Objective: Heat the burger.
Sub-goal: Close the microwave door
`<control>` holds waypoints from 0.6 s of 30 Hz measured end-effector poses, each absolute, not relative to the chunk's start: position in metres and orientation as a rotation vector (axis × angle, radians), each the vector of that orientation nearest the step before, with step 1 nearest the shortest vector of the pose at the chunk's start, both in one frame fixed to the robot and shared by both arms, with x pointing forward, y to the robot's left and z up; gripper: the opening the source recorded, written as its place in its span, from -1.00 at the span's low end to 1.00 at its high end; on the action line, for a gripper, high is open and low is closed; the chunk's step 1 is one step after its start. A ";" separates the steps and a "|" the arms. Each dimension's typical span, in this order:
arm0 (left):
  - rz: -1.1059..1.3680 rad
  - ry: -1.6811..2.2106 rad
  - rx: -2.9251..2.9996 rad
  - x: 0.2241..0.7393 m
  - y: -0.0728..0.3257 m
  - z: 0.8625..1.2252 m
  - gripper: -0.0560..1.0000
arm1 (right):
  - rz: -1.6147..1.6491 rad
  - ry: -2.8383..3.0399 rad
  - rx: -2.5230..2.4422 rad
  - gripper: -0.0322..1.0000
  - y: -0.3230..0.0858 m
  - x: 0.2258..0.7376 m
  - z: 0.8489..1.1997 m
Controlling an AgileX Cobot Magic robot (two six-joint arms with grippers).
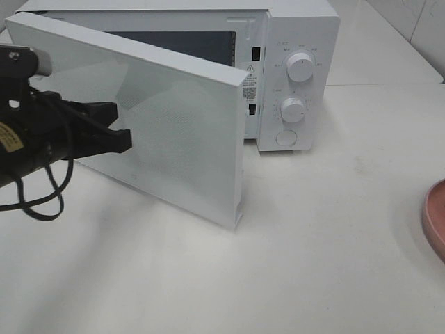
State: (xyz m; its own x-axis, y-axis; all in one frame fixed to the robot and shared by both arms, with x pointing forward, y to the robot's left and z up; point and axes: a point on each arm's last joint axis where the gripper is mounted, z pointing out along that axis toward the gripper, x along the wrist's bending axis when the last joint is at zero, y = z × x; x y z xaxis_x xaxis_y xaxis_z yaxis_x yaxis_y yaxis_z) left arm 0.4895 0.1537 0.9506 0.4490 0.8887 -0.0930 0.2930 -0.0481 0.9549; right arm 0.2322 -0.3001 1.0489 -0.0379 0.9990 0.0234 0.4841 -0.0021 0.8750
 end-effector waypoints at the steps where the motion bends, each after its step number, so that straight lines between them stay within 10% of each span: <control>1: 0.682 1.051 1.593 0.492 0.148 0.951 -0.89 | 0.968 1.600 1.562 0.53 -0.300 0.232 1.049; 18: 0.703 1.129 1.521 0.537 0.071 0.953 -0.89 | 0.968 1.600 1.562 0.53 -0.300 0.232 1.049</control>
State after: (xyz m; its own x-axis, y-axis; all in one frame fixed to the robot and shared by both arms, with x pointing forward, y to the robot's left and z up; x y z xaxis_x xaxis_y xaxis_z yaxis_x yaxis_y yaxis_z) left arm 0.5365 0.0712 0.9534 0.3786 0.9168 -0.1274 0.2904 0.0130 0.9568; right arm 0.2322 -0.3001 1.0489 -0.0379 0.9990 0.0234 0.4841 -0.0021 0.8750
